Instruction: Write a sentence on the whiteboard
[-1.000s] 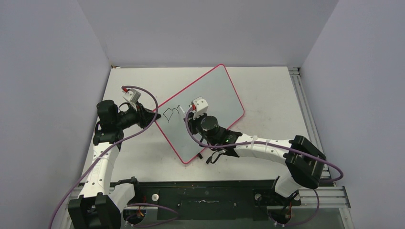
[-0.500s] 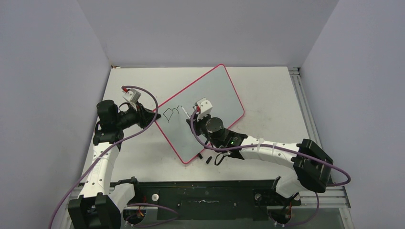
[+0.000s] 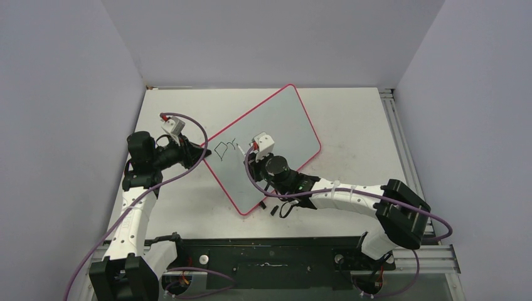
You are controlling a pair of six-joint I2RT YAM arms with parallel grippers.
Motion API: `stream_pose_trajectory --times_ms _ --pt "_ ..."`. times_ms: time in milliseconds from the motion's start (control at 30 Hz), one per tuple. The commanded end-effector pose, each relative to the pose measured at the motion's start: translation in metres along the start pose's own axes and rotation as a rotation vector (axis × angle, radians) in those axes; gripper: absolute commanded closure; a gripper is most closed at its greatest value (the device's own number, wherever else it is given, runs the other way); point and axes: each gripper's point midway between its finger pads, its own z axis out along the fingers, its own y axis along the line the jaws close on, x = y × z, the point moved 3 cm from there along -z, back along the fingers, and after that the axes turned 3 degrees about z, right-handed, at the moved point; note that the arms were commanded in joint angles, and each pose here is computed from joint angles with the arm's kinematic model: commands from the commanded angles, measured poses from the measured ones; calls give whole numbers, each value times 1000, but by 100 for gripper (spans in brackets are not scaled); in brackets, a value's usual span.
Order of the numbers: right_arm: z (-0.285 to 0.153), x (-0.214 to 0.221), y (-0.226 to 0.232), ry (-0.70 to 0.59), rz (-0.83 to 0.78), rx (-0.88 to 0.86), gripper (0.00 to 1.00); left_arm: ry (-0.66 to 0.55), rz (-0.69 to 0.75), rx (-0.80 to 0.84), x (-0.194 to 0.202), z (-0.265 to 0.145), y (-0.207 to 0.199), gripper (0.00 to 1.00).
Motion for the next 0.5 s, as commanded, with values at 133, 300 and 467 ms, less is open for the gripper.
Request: stream_pose_trajectory --times_ms 133,300,467 --pt "3 -17 0 -39 30 24 95 44 87 -28 10 0 6 100" --pt "4 -18 -6 -41 33 55 95 43 89 -27 10 0 6 100" --pt "7 -20 -9 -41 34 67 95 42 89 -27 10 0 5 100"
